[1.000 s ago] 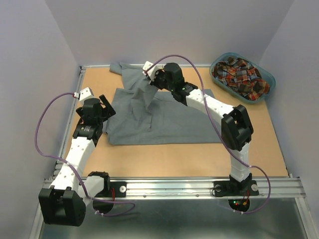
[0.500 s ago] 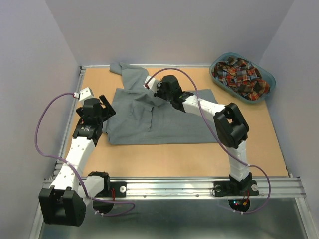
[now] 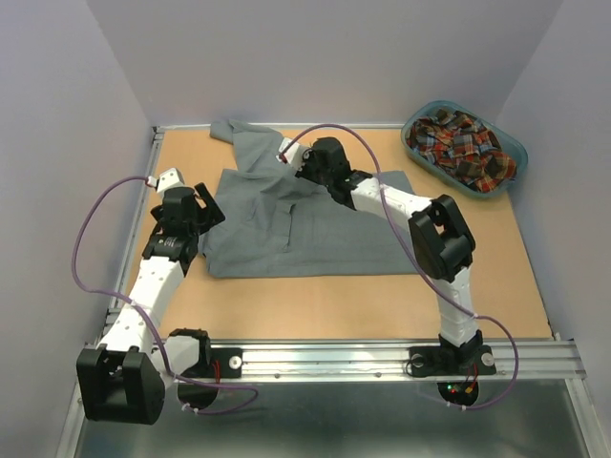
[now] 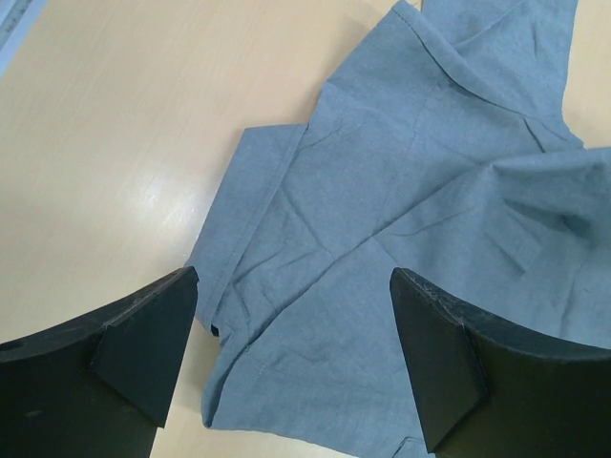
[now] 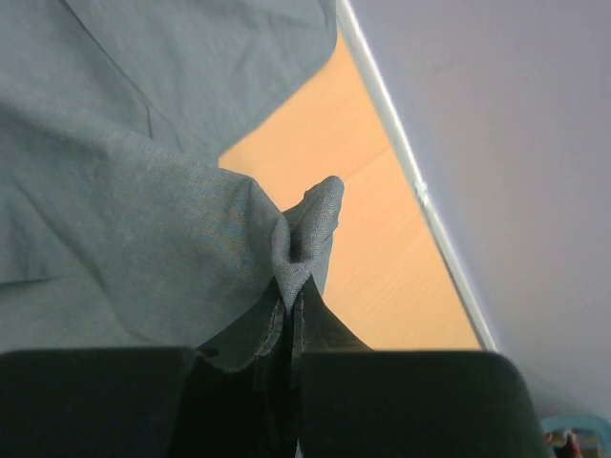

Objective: Fold and stack the long sleeve shirts
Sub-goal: Fold the shirt

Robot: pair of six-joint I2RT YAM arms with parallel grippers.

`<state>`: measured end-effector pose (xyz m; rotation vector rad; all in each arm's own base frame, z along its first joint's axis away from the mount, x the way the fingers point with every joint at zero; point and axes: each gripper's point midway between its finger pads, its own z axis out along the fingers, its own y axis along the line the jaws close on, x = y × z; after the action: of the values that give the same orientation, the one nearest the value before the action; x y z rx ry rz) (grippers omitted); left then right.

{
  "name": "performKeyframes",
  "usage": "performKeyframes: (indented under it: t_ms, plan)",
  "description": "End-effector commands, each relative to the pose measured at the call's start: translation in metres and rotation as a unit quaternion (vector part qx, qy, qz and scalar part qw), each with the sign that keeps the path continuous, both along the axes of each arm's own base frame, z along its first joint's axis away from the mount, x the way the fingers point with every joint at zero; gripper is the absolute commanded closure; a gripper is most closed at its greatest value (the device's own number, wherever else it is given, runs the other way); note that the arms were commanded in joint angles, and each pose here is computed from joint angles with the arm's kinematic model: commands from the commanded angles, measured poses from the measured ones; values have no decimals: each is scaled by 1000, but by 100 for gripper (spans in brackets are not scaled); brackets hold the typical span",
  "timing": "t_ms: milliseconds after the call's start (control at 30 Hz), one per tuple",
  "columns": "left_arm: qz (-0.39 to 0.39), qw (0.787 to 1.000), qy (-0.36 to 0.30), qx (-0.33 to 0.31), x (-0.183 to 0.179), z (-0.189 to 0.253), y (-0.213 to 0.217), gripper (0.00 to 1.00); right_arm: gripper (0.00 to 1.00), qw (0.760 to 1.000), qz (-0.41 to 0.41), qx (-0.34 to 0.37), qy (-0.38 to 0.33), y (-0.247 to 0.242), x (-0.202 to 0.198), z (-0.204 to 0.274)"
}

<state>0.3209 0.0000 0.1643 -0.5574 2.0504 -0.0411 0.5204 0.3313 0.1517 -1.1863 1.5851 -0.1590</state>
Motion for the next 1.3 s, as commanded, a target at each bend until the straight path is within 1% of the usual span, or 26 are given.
performKeyframes:
  t_ms: [0, 100, 133, 167, 200, 267, 300, 333, 367, 400, 433, 467, 533, 567, 600, 633, 767, 833, 900, 933, 1033, 1067, 1100, 1133, 1200, 1267]
  plan:
    - [-12, 1000, -3, -3, 3, -2, -4, 6, 99, 990, 81, 76, -89, 33, -8, 103]
    - [-12, 1000, -3, -2, 3, -2, -3, 6, 98, 987, 105, 59, -106, 39, -21, 112]
    - [-11, 1000, -3, -2, 3, -2, -3, 7, 98, 987, 119, 42, -102, 40, -29, 101]
    - [-11, 1000, -2, -2, 3, -3, -3, 7, 97, 982, 138, 33, -124, 42, -38, 115]
    - [-11, 1000, -1, -2, 4, -3, -3, 6, 97, 982, 147, 18, -120, 40, -47, 104]
    - [-12, 1000, 0, -2, 4, -3, -3, 6, 96, 979, 161, 22, -119, 39, -61, 106]
    - [-12, 1000, -2, -2, 4, -2, -3, 6, 96, 976, 168, 31, -134, 35, -72, 125]
    - [-11, 1000, -1, -2, 4, -3, -3, 6, 96, 975, 174, 30, -134, 33, -79, 125]
    - [-10, 1000, -1, -2, 4, -3, -3, 6, 94, 975, 182, 18, -125, 28, -89, 112]
    - [-10, 1000, -3, -2, 4, -2, -3, 6, 93, 973, 184, 24, -134, 23, -99, 124]
    - [-9, 1000, -4, -2, 4, -1, -3, 6, 88, 972, 190, 17, -134, 18, -107, 121]
    - [-8, 1000, -4, -1, 4, -1, -2, 6, 87, 973, 199, 6, -118, 13, -119, 101]
    - [-6, 1000, -5, -1, 3, -1, -2, 6, 83, 972, 204, 7, -119, 0, -137, 104]
    - [-5, 1000, -3, 0, 2, -2, -1, 6, 77, 973, 212, -3, -92, -7, -151, 76]
    - [-5, 1000, -4, 0, 2, -1, -1, 6, 72, 972, 215, 4, -99, -13, -162, 84]
    - [-3, 1000, -5, 1, 2, -1, 0, 6, 64, 972, 219, 3, -90, -18, -170, 76]
    - [-3, 1000, -4, 0, 2, -2, 0, 6, 55, 975, 217, -4, -39, -45, -210, 33]
    - [-2, 1000, -3, -1, 1, -3, 0, 6, 55, 979, 205, 0, -17, -55, -223, 20]
    - [-3, 1000, -2, -1, 1, -3, -1, 6, 50, 984, 171, 31, 34, -72, -241, 3]
    - [-2, 1000, -3, -1, 1, -2, -1, 7, 50, 986, 155, 53, 41, -74, -243, 9]
    - [-4, 1000, -2, -2, 2, -4, -2, 6, 42, 985, 118, 110, 64, -80, -250, 21]
    - [-6, 1000, -1, -4, 2, -4, -3, 6, 38, 979, 94, 154, 90, -78, -252, 26]
    - [-6, 1000, 1, -4, 2, -5, -2, 6, 36, 976, 83, 176, 101, -77, -253, 30]
    - [-8, 1000, 2, -4, 2, -6, -3, 6, 31, 966, 59, 215, 132, -74, -255, 30]
    - [-8, 1000, 3, -5, 2, -7, -3, 6, 30, 948, 11, 271, 166, -70, -250, 36]
    - [-11, 1000, 5, -6, 3, -8, -5, 6, 30, 937, -20, 300, 178, -68, -243, 40]
